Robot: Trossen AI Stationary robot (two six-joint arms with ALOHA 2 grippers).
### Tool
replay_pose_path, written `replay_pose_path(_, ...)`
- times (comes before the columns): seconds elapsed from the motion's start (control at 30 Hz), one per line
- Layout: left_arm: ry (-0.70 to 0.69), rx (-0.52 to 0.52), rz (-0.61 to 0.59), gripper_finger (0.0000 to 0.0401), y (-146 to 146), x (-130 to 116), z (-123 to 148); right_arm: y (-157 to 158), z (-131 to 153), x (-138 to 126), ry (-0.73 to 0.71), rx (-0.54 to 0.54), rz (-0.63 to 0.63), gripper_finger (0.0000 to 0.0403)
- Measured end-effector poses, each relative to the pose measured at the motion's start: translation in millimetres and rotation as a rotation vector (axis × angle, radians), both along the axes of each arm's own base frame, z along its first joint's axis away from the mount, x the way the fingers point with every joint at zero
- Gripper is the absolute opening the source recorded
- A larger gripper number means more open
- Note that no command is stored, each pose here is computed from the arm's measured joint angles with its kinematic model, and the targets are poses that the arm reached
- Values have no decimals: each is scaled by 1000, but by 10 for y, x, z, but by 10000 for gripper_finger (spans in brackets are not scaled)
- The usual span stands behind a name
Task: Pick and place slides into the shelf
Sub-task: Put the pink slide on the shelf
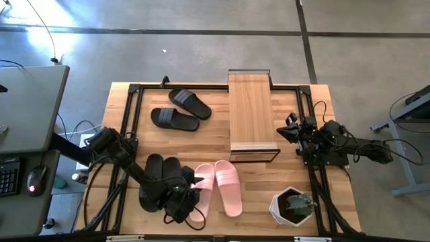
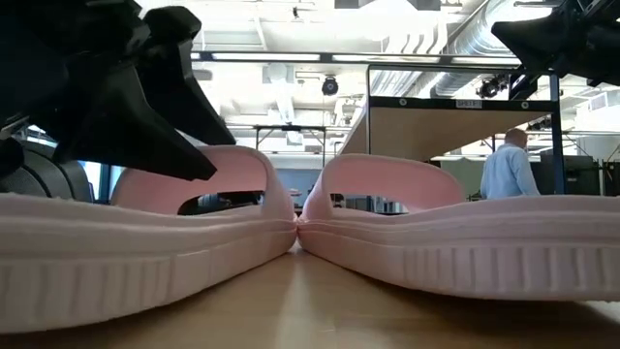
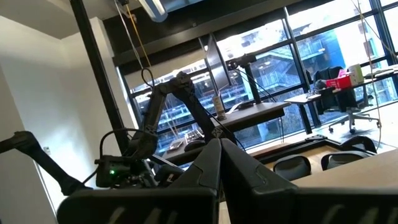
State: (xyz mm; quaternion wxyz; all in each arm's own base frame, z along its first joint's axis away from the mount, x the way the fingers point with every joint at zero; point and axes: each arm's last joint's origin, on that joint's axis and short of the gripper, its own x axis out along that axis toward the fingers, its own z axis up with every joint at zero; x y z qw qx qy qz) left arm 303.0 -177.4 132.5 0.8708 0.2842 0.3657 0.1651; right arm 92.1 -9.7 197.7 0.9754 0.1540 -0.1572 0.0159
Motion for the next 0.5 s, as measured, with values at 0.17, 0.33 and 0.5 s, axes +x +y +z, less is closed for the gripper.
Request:
replay_pose_path(0.17,5,-25,21,150,44,16,-9,1,0,0,1,1,6,0)
replay_pose_path(0.33,29,-44,25,61,63,10,-23,1,-1,0,1,2,6,0)
replay_pose_path(0.5,31,-66,90,15,96,-37,-43,1,-1,0,1,2,5,0)
